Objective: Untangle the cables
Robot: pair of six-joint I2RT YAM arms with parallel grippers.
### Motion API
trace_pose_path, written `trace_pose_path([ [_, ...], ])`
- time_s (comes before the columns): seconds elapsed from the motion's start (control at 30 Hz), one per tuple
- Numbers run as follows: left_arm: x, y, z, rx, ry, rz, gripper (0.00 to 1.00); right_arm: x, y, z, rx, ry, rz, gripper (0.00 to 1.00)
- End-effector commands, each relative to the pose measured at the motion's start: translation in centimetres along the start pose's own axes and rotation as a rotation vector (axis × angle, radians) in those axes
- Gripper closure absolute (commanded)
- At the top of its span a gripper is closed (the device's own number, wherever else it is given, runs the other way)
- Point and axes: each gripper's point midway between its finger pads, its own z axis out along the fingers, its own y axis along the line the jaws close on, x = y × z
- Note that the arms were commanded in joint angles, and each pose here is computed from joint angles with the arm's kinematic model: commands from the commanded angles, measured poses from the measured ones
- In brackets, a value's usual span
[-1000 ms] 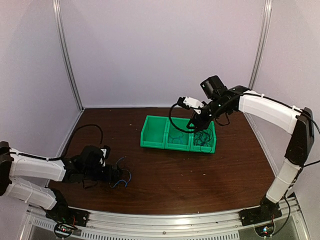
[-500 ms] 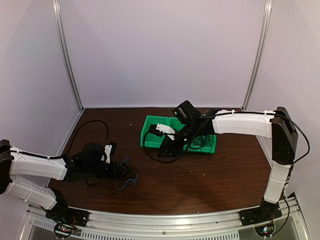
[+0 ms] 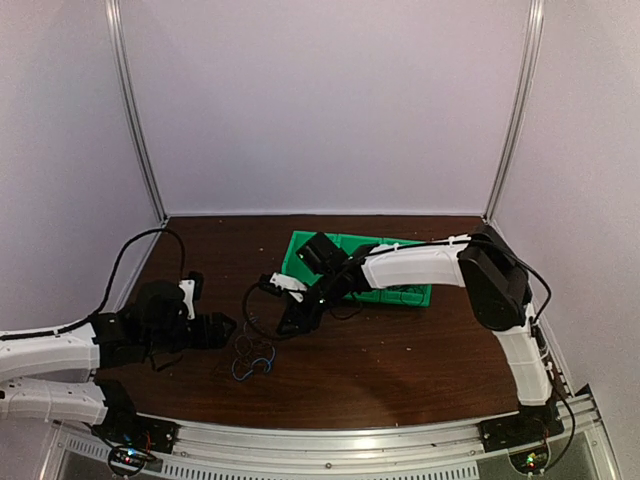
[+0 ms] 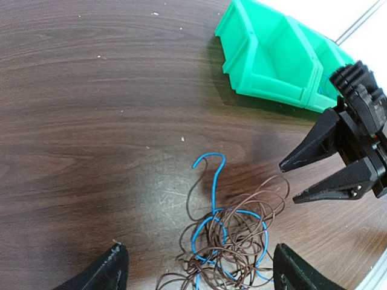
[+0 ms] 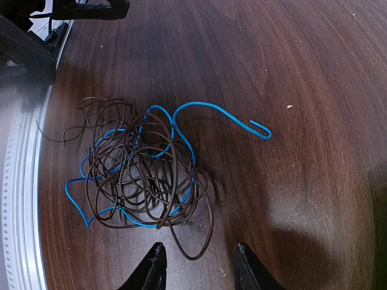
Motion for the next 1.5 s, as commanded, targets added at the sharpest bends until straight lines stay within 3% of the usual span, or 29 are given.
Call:
trace_pose_path([
  [0.0,-0.7,0.3,0.0,-0.032,-0.014,0.019,0.17,-1.5,-0.1,0.5,-0.031,-0.042,0.019,0.64],
  [0.1,-0.7,0.1,0.3,-0.030,-0.008,0.034,0.17,-1.3,0.1,1.0,-0.057,-0.039,0.034,0.71],
  [0.3,-1.2,-1.5,0.9,0.040,-0.019,0.091,0.17,-2.2,1.0,-0.2,-0.084,-0.054,0.019,1.00],
  [0.43,-2.0,-7.3,-0.3,0.370,-0.108,0.193,0.18,-5.3,3.0,-4.2,-0.082,-0.121,-0.042,1.00],
  [0.6,-4.0,-10.7,-2.7,0.561,-0.298,0.280,0.20,-8.0,5.6,-8.1,-0.120,-0.193,-0.068,1.00],
  [0.8,-5.3,-12.6,-0.9,0.595,-0.357,0.337,0.25,-10.6,7.9,-11.7,-0.152,-0.258,-0.116,1.00],
  [0.93,-5.8,-13.1,2.2,0.565,-0.351,0.302,0.43,-12.2,9.6,-14.3,-0.174,-0.295,-0.174,1.00],
  [1.13,-5.5,-13.3,5.5,0.541,-0.330,0.279,0.60,-14.4,13.0,-18.9,-0.229,-0.364,-0.293,1.00],
  [1.33,-3.4,-12.4,7.8,0.512,-0.243,0.281,0.63,-18.5,15.6,-26.8,-0.212,-0.494,-0.442,1.00],
  [1.47,-1.4,-11.5,9.5,0.466,-0.145,0.296,0.63,-21.1,14.6,-33.5,-0.187,-0.630,-0.466,1.00],
])
